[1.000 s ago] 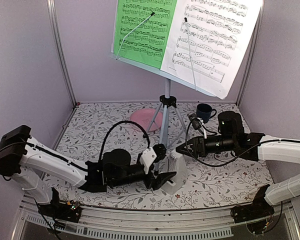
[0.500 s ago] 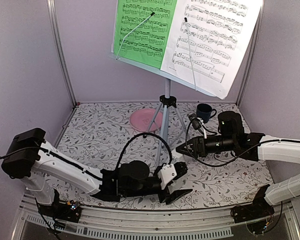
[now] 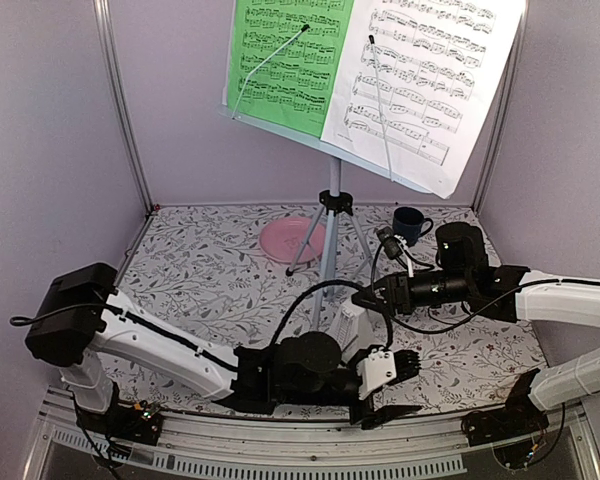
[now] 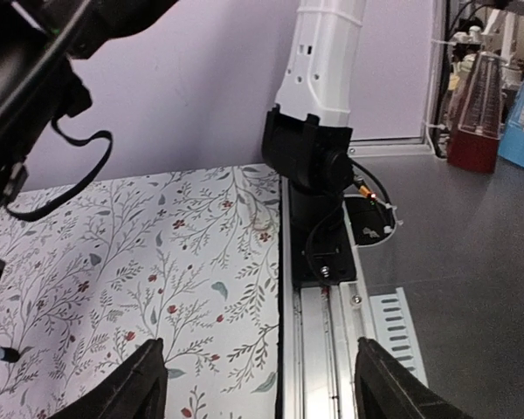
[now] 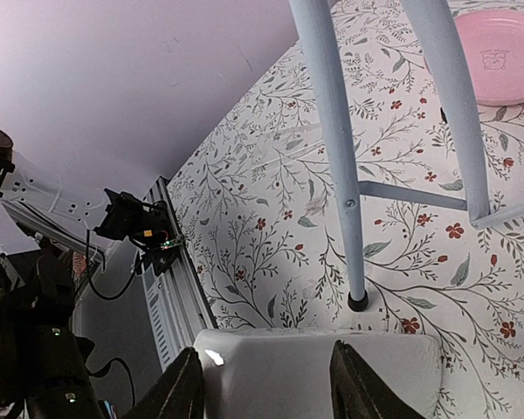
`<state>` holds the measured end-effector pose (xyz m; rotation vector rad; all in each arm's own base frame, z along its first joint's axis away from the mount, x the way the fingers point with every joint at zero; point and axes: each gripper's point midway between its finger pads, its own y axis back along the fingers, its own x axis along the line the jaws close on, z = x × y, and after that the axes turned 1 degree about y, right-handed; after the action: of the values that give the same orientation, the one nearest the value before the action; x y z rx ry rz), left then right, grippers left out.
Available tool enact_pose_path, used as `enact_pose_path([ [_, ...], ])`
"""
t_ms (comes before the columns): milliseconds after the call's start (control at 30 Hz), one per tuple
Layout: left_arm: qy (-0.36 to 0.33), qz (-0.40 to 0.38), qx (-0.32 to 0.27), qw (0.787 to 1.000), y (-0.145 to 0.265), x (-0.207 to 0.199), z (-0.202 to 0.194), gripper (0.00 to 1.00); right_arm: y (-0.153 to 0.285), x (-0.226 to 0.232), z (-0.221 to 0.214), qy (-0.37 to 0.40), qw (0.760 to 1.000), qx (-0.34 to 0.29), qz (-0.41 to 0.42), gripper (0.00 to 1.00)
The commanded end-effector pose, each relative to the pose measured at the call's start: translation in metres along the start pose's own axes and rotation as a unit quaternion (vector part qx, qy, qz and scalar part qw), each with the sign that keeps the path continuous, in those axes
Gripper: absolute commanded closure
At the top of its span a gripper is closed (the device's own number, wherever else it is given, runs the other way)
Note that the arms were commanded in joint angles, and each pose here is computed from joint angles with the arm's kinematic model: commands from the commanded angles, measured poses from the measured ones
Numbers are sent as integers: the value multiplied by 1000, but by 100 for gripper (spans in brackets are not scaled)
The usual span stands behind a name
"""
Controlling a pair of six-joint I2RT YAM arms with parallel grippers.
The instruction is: Set up the instrument practice props
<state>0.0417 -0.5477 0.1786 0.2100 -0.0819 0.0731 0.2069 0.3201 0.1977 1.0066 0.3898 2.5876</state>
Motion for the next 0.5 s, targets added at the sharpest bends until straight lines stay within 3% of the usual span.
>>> enact_pose_path([
  [0, -1, -56, 13, 998, -12, -30, -16, 27, 0, -6, -4, 4, 1000, 7, -19, 49],
  [200, -27, -90, 3, 996, -14, -52, -6, 27, 1, -4, 1, 8, 1000, 5, -20, 49],
  [367, -67, -88, -64, 992, 12, -62, 67, 24, 1, -3, 1, 9, 1000, 5, -18, 45],
  [467, -67, -68, -96, 991, 37, -52, 99, 22, 3, 0, 5, 12, 1000, 1, -18, 36],
])
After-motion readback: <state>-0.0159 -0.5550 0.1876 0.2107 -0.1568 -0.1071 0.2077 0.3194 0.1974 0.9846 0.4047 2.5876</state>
